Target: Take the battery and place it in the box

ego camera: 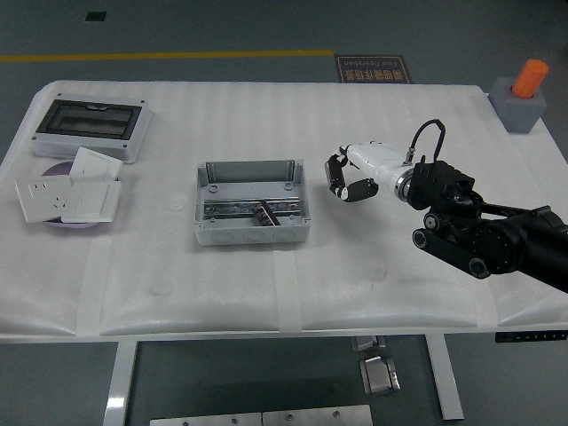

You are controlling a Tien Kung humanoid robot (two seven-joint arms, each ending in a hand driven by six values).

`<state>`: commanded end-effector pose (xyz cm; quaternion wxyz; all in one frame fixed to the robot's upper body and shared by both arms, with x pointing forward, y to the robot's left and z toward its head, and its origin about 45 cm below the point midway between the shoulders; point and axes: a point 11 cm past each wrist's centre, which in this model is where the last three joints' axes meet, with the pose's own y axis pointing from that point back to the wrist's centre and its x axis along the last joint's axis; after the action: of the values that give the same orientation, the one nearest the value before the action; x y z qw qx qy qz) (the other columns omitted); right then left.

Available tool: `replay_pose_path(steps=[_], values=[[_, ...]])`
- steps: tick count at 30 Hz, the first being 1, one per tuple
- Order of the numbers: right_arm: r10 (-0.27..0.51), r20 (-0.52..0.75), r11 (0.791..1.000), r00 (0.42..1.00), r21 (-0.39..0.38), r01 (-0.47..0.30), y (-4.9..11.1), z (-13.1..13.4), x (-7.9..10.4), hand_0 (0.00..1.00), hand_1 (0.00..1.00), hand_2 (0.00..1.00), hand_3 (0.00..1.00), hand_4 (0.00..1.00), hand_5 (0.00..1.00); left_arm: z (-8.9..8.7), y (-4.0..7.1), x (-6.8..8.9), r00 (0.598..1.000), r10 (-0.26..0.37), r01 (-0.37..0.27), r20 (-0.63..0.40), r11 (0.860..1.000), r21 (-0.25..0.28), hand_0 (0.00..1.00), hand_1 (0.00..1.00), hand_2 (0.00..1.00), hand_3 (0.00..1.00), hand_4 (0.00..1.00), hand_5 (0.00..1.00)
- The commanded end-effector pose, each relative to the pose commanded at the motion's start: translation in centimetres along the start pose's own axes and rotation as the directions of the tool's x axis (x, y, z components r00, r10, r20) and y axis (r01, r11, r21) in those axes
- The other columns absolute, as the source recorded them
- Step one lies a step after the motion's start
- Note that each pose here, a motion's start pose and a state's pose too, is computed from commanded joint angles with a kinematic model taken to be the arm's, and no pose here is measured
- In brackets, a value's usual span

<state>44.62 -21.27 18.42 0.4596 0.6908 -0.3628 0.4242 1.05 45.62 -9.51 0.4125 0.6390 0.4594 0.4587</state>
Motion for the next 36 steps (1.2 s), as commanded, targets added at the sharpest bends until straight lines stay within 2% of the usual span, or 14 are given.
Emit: replay_pose_path(steps=[6, 13, 14, 15, 19, 20, 25, 26, 31, 32, 36], values=[[0.047, 0.131, 0.994, 0.990, 0.095, -0.060, 0.7, -4.2, 0.3, 0.930, 0.734, 0.719, 0.733, 0.514, 0.308, -0.2, -0.1, -0.1, 1.000, -0.003, 0.003, -0.004, 1.000, 0.004, 0.585, 0.643, 0.488, 0.546, 0.578, 0.342], [0.088, 0.209, 0.967, 0.974, 0.216, -0.134, 2.0, -9.5, 0.9, 0.929, 0.735, 0.720, 0.737, 0.508, 0.299, -0.2, 0.0, 0.0, 1.000, 0.002, -0.002, -0.007, 1.000, 0.004, 0.585, 0.643, 0.485, 0.545, 0.581, 0.346], [0.087, 0.209, 0.964, 0.974, 0.229, -0.135, 2.1, -10.2, 0.6, 0.928, 0.737, 0.739, 0.788, 0.638, 0.350, -0.2, 0.0, 0.1, 1.000, 0.003, -0.003, -0.008, 1.000, 0.003, 0.585, 0.643, 0.484, 0.545, 0.583, 0.349], [0.085, 0.206, 0.963, 0.975, 0.235, -0.134, 2.2, -10.5, 0.4, 0.928, 0.737, 0.739, 0.788, 0.638, 0.350, -0.2, 0.0, 0.1, 1.000, 0.004, -0.004, -0.008, 1.000, 0.003, 0.585, 0.643, 0.484, 0.545, 0.583, 0.349], [0.065, 0.187, 0.964, 0.980, 0.242, -0.110, 2.2, -11.0, -0.6, 0.928, 0.737, 0.739, 0.788, 0.638, 0.350, -0.2, 0.0, 0.1, 1.000, 0.005, -0.005, -0.008, 1.000, 0.004, 0.585, 0.643, 0.484, 0.545, 0.583, 0.349], [0.059, 0.183, 0.965, 0.981, 0.241, -0.103, 2.1, -11.0, -0.9, 0.998, 0.998, 0.992, 0.998, 0.924, 0.477, -0.2, 0.0, 0.2, 1.000, 0.005, -0.005, -0.008, 1.000, 0.004, 0.585, 0.642, 0.484, 0.545, 0.585, 0.349], [0.051, 0.167, 0.968, 0.985, 0.233, -0.090, 2.0, -10.7, -1.2, 0.998, 0.998, 0.992, 0.998, 0.924, 0.477, -0.2, 0.0, 0.1, 1.000, 0.005, -0.004, -0.008, 1.000, 0.006, 0.585, 0.642, 0.484, 0.545, 0.585, 0.349], [0.051, 0.165, 0.969, 0.985, 0.232, -0.089, 2.0, -10.6, -1.2, 0.998, 0.998, 0.998, 0.998, 0.994, 0.517, -0.3, 0.0, 0.1, 1.000, 0.005, -0.005, -0.008, 1.000, 0.007, 0.584, 0.641, 0.484, 0.545, 0.585, 0.347], [0.053, 0.156, 0.970, 0.986, 0.225, -0.088, 1.9, -10.4, -1.2, 0.998, 0.998, 0.998, 0.998, 0.994, 0.517, -0.2, 0.0, 0.1, 1.000, 0.004, -0.004, -0.007, 1.000, 0.005, 0.584, 0.641, 0.484, 0.545, 0.585, 0.347], [0.054, 0.156, 0.971, 0.986, 0.224, -0.088, 1.9, -10.3, -1.2, 0.998, 0.998, 0.998, 0.998, 0.998, 0.541, -0.2, 0.0, 0.1, 1.000, 0.005, -0.004, -0.007, 1.000, 0.005, 0.584, 0.641, 0.483, 0.544, 0.584, 0.347], [0.084, 0.191, 0.971, 0.978, 0.204, -0.123, 2.1, -9.4, 0.0, 0.998, 0.998, 0.998, 0.998, 0.998, 0.541, -0.2, 0.0, 0.1, 1.000, 0.004, -0.004, -0.006, 1.000, 0.006, 0.584, 0.641, 0.483, 0.544, 0.584, 0.347]])
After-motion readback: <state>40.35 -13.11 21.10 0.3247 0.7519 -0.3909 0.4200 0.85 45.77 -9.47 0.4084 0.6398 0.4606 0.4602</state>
